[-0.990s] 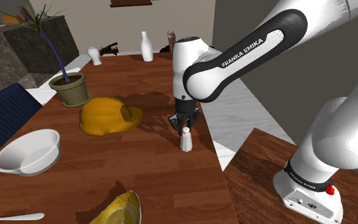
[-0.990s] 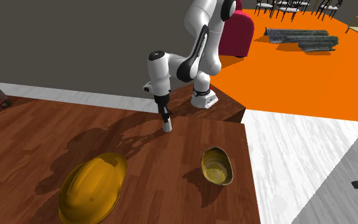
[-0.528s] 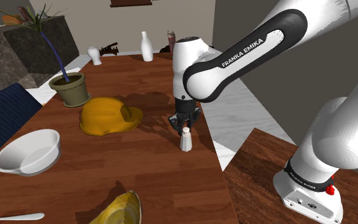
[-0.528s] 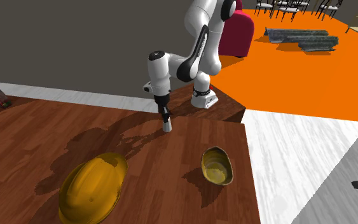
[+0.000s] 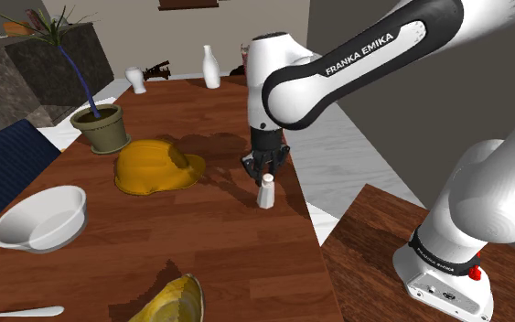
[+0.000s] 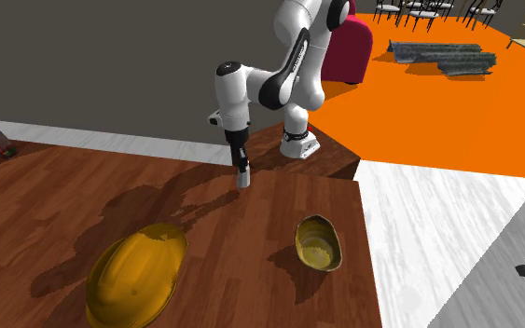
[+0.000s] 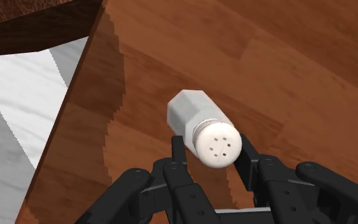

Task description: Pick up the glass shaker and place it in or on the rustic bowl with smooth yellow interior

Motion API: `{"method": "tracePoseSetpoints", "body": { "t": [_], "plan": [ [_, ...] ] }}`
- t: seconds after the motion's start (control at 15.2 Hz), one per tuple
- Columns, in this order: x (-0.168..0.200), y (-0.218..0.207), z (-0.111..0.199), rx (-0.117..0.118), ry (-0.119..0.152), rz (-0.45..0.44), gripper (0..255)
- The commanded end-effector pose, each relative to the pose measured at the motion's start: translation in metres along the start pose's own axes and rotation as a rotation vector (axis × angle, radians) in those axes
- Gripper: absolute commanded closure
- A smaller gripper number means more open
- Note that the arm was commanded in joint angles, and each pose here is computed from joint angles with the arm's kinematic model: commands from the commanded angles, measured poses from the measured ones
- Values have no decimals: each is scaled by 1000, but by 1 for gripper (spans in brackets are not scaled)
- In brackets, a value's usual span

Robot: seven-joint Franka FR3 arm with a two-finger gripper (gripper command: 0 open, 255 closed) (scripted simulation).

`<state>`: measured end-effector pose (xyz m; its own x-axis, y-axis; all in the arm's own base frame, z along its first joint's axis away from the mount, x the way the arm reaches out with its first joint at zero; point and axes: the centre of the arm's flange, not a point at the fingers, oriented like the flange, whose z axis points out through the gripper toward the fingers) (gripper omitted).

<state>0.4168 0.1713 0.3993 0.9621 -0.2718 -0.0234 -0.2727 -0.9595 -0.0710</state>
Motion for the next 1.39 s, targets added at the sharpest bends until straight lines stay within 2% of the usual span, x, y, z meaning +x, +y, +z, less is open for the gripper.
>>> {"method": "tracePoseSetpoints", "body": {
  "t": [0.0,1.32],
  "plan": [
    [0,0,-11,0,0,0,255],
    [-3,-7,-117,0,0,0,255]
  ]
}}
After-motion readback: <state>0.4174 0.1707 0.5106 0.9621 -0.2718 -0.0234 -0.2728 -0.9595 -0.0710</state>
